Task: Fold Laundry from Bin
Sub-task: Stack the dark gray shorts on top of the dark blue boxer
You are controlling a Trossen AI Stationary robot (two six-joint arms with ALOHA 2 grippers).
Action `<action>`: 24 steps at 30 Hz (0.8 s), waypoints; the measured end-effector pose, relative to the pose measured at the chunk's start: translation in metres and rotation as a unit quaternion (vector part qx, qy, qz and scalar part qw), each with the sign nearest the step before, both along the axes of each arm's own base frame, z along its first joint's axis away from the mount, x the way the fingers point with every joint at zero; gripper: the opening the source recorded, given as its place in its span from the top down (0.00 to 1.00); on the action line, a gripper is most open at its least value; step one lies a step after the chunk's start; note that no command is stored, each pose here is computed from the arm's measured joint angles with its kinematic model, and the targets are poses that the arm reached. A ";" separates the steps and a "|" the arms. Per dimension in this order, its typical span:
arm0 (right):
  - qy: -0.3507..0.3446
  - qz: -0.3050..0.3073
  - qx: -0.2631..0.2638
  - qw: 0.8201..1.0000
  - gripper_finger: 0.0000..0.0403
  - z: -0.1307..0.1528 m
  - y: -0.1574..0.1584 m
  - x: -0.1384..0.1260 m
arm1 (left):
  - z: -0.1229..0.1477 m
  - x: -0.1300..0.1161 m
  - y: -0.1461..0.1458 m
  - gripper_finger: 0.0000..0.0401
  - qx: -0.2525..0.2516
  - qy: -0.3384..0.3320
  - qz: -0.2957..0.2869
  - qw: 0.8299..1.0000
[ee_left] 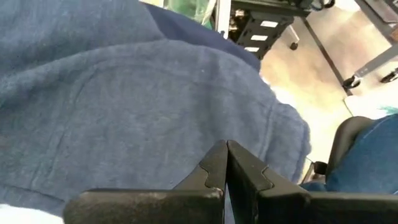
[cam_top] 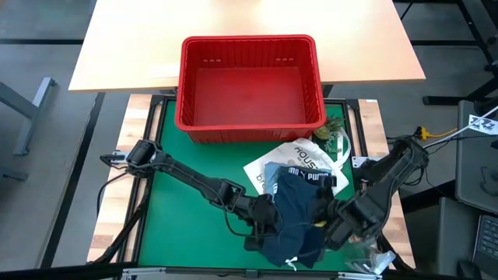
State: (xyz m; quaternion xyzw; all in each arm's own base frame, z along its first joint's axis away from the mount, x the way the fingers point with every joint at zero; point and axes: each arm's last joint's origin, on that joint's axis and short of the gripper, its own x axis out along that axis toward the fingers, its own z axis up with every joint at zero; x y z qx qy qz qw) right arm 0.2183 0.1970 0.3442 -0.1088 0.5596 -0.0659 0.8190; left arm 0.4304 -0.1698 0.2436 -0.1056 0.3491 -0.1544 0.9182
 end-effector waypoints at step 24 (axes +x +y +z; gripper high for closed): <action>0.000 -0.121 0.237 0.964 0.59 -0.090 -0.121 -0.029 | -0.002 0.001 0.006 0.99 0.024 -0.001 -0.007 1.000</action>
